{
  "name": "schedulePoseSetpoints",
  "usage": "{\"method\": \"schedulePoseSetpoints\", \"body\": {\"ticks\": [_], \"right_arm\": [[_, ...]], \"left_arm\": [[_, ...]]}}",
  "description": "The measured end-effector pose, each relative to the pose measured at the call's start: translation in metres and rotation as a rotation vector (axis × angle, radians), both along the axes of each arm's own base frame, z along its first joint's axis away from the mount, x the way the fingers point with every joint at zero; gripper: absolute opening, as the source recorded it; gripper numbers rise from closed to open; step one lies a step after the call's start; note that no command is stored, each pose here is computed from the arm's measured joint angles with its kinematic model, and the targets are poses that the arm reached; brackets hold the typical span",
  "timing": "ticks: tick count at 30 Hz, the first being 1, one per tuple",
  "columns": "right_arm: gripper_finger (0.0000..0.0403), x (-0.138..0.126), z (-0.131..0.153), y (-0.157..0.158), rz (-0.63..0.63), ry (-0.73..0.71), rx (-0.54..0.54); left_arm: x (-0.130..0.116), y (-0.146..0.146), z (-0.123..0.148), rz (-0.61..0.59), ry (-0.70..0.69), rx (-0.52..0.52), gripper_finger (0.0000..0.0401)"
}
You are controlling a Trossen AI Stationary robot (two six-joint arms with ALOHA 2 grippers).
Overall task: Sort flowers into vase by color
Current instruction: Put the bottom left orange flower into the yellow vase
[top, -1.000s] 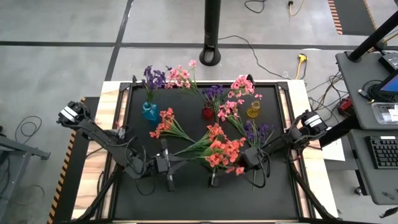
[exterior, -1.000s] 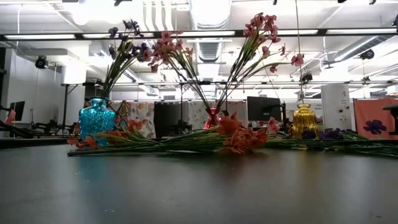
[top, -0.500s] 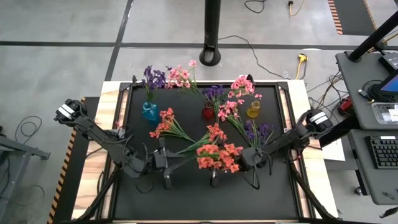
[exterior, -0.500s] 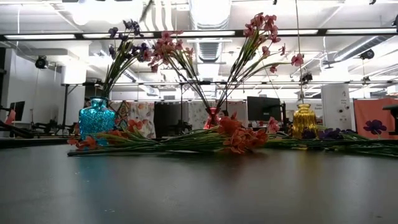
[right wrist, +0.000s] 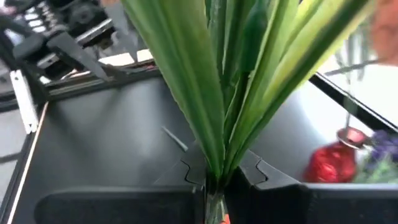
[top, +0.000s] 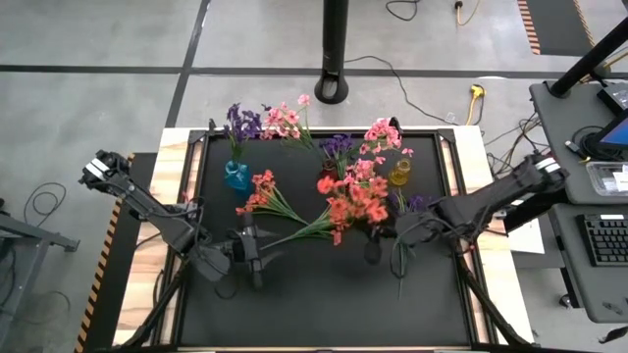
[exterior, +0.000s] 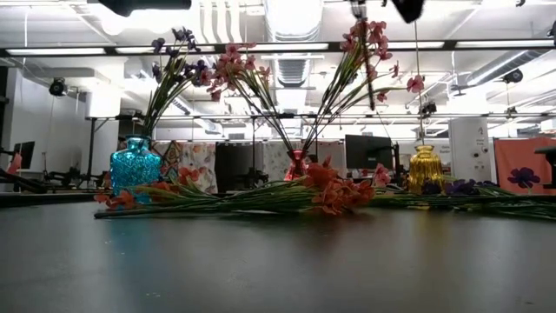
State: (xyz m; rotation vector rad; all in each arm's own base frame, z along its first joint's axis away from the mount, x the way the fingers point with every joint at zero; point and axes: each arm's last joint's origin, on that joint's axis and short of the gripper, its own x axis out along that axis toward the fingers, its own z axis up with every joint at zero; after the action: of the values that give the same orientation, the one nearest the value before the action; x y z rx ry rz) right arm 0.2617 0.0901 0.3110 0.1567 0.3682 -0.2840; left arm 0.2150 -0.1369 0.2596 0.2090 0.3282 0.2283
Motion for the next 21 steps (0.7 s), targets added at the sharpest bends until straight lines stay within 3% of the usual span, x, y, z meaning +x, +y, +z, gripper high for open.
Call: {"method": "schedulePoseSetpoints", "body": {"ticks": [6,16,21], "right_arm": [[0.0022,-0.015,-0.005,-0.006,-0.043,-0.02,0.013],[0.0022,-0.014,-0.018,-0.007,-0.102,-0.007,-0.001],[0.0022,-0.021,-0.015,-0.014,-0.213,-0.012,-0.066]], "left_arm": [[0.002,0.002,-0.004,0.08,-0.003,0.052,0.0178],[0.003,0.001,-0.009,0.08,0.03,0.095,0.0171],[0.003,0.001,-0.01,0.079,0.038,0.101,0.0171]]}}
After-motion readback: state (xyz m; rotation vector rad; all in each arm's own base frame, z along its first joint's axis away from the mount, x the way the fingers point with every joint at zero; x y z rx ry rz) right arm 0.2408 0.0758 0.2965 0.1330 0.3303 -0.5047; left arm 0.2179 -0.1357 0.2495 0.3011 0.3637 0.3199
